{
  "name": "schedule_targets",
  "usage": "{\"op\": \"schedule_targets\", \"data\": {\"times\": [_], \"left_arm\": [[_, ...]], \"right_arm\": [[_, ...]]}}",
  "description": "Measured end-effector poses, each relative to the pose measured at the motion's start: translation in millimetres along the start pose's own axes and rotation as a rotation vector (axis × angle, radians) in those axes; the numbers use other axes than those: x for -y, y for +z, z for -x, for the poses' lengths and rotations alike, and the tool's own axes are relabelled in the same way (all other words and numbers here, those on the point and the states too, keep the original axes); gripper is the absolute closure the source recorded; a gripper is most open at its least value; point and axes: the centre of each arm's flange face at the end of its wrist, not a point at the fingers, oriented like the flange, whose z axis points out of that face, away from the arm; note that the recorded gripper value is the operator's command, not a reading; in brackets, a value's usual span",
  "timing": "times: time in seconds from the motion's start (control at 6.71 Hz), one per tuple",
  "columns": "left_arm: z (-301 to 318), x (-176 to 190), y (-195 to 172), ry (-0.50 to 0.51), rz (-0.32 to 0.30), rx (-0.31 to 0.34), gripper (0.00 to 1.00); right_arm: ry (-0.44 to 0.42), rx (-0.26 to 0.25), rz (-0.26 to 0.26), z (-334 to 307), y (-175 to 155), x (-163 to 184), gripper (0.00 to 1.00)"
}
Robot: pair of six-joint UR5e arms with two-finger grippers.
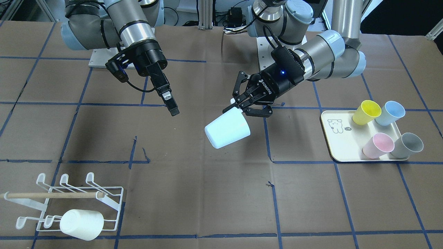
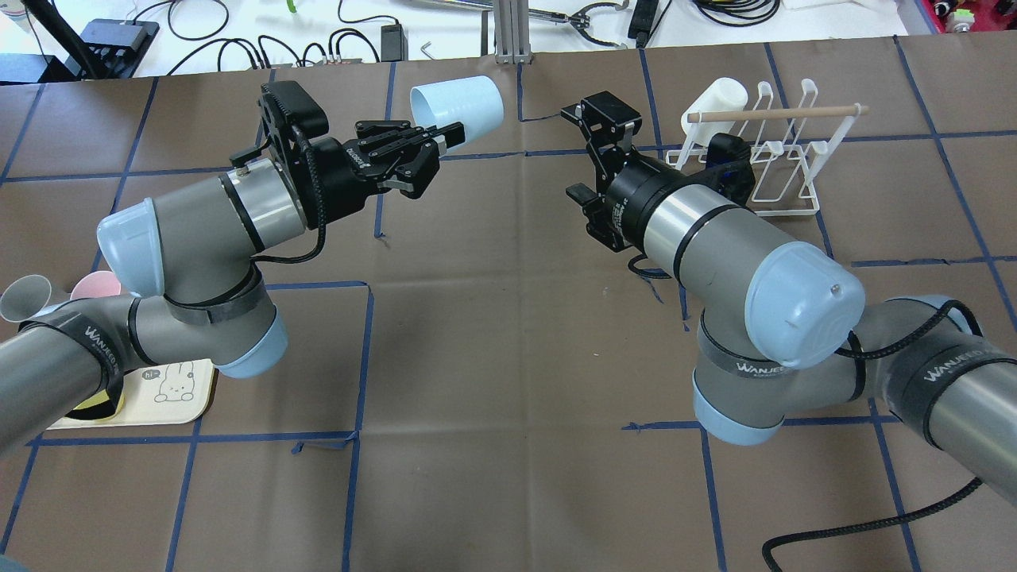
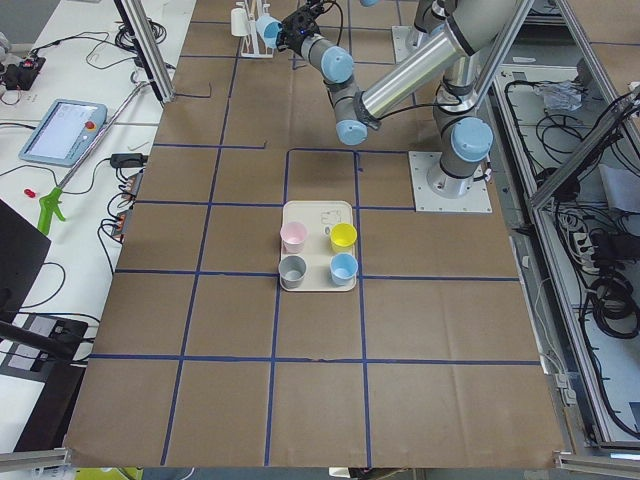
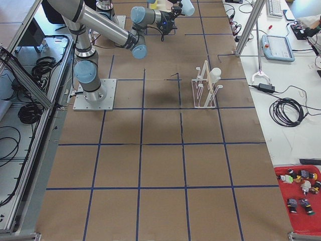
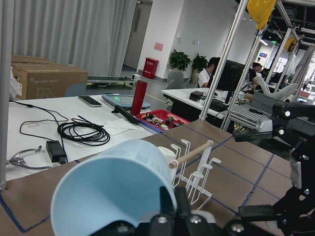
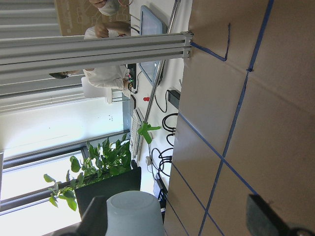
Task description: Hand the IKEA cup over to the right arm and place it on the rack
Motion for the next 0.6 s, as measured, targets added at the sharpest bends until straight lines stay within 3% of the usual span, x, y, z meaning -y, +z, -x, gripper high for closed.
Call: {"op": "schedule_targets", "data": {"times": [0.6], "left_arm": [[-12.2, -4.7, 7.8, -0.007, 0.007, -0.025, 0.99]], "right_arm": [[0.017, -0.025, 0.049, 11.1, 8.8, -25.7, 0.00]]}}
